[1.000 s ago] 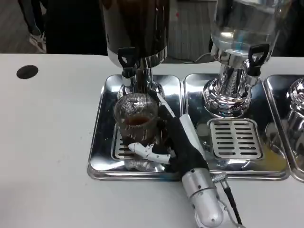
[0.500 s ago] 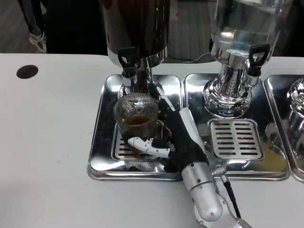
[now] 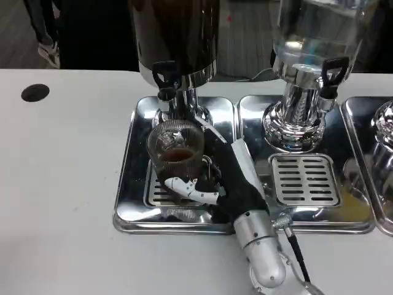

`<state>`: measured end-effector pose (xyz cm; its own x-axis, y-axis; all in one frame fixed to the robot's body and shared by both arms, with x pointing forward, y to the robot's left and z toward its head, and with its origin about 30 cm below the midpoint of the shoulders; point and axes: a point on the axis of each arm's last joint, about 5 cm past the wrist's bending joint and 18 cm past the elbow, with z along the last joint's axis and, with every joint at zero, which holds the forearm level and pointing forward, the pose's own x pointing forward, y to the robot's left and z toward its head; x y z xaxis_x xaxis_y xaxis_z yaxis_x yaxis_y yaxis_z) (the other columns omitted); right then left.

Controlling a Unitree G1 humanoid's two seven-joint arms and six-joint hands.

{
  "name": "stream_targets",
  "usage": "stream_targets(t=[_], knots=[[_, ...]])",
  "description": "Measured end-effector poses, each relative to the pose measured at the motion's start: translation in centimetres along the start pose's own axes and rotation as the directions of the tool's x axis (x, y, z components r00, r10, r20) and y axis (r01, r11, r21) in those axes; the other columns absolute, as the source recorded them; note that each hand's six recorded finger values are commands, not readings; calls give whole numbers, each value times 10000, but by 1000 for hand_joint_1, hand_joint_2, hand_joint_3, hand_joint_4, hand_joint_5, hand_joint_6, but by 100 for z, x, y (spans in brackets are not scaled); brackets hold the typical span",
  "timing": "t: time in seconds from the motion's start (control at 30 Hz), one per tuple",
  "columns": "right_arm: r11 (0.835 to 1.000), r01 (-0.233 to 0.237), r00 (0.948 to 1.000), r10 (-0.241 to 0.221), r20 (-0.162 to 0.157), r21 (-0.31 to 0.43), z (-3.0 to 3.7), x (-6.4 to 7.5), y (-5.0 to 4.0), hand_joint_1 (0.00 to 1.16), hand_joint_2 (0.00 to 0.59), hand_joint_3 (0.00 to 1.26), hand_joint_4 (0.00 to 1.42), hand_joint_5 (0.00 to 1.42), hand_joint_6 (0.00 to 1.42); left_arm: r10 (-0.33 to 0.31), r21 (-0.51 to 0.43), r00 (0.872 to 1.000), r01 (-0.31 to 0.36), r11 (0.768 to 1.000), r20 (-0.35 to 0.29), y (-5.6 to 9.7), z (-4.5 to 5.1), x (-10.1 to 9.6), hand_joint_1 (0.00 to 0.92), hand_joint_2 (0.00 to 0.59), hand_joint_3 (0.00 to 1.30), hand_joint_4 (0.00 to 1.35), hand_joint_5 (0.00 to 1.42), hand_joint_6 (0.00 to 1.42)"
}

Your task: Grasp the cup under the faucet to collect the drink, then remove the cup.

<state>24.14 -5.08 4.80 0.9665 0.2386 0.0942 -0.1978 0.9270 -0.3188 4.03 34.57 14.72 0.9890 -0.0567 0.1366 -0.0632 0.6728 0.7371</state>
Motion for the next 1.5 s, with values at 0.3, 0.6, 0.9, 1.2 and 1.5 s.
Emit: stream_targets(t=[0.3, 0.6, 0.9, 1.2, 1.5], knots=[[9999, 97, 10000, -97, -3, 54, 0, -4, 1, 940, 173, 331, 333, 330, 236, -58, -76, 10000, 58, 10000, 37, -20, -1, 10, 0, 4, 0, 0, 0, 0], [9998, 113, 9999, -114, 35, 149, -2, -32, 17, 940, 173, 352, 353, 371, 288, -118, -165, 9998, 121, 9998, 164, -47, 1, 42, 0, 5, 0, 0, 0, 0], [9992, 181, 9998, -185, 105, 361, -4, -107, 56, 940, 176, 353, 371, 389, 310, -111, -205, 9995, 117, 9997, 307, -62, 3, 82, 0, 4, 0, 0, 0, 0], [9986, 344, 9991, -353, 230, 407, 1, -145, 38, 929, 187, 359, 376, 402, 314, -308, -398, 9988, 323, 9987, 370, -128, 3, 113, 0, 0, 0, 0, 0, 0], [9976, 592, 9976, -604, 338, 369, -23, -232, -17, 922, 188, 361, 384, 406, 329, -278, -437, 9986, 298, 9986, 443, -135, 4, 154, 0, 0, 0, 0, 0, 0]])
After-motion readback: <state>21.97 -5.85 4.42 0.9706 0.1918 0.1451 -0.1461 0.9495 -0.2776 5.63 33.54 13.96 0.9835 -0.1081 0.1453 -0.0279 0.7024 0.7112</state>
